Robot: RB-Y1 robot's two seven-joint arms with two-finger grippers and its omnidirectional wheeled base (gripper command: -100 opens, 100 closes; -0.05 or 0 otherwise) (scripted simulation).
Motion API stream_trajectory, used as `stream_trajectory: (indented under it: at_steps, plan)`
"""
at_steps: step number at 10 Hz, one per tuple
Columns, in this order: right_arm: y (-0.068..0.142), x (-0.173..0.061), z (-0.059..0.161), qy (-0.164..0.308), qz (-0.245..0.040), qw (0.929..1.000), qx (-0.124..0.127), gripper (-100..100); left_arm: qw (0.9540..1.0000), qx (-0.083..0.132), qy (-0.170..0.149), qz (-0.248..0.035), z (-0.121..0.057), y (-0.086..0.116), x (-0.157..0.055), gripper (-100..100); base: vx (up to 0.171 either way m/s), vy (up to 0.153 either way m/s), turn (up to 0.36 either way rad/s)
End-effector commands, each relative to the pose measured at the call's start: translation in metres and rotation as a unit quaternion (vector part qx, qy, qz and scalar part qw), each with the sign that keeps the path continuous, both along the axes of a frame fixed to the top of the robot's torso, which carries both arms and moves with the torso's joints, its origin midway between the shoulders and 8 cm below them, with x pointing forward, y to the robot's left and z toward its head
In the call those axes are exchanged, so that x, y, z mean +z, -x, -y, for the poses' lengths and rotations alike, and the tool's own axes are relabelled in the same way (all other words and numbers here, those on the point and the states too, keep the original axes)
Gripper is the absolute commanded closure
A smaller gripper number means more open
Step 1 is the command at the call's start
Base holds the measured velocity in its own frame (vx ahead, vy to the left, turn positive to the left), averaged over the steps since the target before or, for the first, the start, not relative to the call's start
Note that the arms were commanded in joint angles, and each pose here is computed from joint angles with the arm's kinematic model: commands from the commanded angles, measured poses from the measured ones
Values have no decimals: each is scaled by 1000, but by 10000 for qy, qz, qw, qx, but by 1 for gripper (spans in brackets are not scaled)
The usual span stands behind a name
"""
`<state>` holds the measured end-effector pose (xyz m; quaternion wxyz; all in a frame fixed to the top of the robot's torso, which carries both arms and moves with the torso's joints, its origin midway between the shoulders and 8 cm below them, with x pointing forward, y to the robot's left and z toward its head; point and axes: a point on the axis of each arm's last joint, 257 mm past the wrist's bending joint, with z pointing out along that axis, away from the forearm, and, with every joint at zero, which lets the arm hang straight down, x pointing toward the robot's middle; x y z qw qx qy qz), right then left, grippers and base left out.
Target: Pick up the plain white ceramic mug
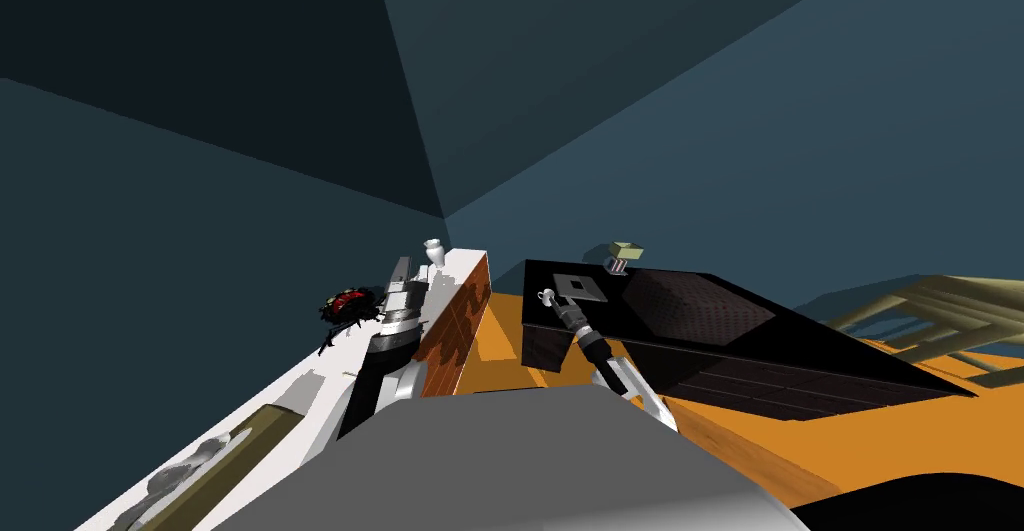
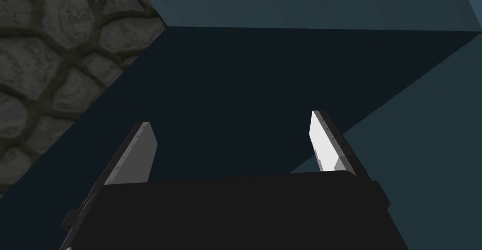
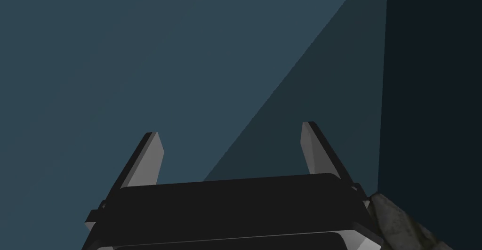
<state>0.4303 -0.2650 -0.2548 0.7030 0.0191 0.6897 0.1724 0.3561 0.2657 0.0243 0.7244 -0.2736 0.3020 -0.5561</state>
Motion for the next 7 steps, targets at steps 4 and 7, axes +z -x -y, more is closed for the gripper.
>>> stream_trajectory:
  at_steps: [4, 7]
  plan:
    - [-2, -41, 23, 1295, -267, 9912, 27, -100, 10000, 0, 0, 0, 0, 0, 0, 0, -10, 67, 99]
    - [0, -66, 38, 1813, -470, 9823, 36, -100, 10000, 1, -1, -1, 0, 0, 0, 0, -2, 40, 66]
